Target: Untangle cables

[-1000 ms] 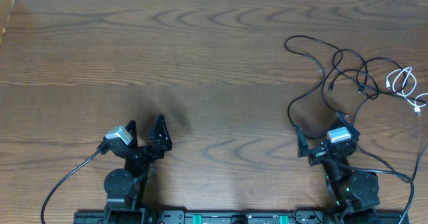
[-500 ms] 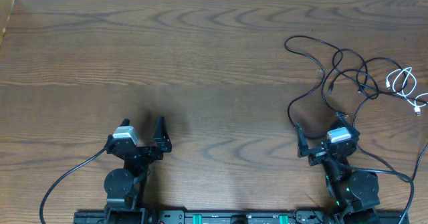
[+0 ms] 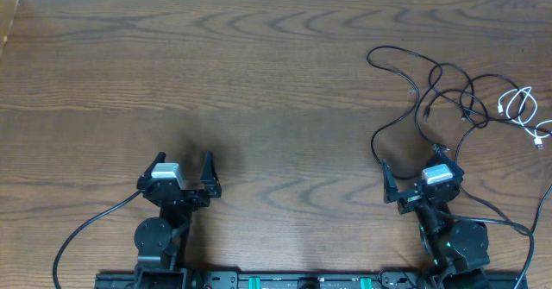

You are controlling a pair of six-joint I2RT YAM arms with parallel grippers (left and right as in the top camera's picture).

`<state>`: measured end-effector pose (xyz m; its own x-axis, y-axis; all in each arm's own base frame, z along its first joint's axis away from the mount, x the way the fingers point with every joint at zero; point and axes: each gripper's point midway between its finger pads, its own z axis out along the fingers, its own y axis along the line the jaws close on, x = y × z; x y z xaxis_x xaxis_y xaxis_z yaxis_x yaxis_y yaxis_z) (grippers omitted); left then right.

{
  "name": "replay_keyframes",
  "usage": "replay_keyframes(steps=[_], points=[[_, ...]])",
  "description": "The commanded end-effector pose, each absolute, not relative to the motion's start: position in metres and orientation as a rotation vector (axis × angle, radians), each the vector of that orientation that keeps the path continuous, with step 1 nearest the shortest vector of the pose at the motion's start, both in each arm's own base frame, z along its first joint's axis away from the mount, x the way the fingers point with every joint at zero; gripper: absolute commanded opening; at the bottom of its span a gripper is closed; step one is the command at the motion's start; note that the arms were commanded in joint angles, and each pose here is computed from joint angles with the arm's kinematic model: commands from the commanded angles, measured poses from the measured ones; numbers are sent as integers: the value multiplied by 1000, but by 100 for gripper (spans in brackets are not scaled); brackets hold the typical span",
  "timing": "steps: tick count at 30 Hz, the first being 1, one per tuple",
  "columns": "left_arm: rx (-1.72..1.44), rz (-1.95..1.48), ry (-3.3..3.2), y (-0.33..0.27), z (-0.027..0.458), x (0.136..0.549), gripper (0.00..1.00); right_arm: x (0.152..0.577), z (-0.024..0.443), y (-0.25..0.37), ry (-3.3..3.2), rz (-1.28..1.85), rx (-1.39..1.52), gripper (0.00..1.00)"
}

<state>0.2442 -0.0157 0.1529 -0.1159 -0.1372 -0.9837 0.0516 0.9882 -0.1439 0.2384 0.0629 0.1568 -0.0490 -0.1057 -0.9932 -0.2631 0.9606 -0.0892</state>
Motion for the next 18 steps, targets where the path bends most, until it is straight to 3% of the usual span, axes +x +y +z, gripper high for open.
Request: replay_keyframes(steps=[1,18], points=[[-44,-128,1729,-15,136,244,99,238,157,65,1620,146,-285,99],[-45,-127,1743,-15,133,244,99,238,157,65,1619,146,-285,99]])
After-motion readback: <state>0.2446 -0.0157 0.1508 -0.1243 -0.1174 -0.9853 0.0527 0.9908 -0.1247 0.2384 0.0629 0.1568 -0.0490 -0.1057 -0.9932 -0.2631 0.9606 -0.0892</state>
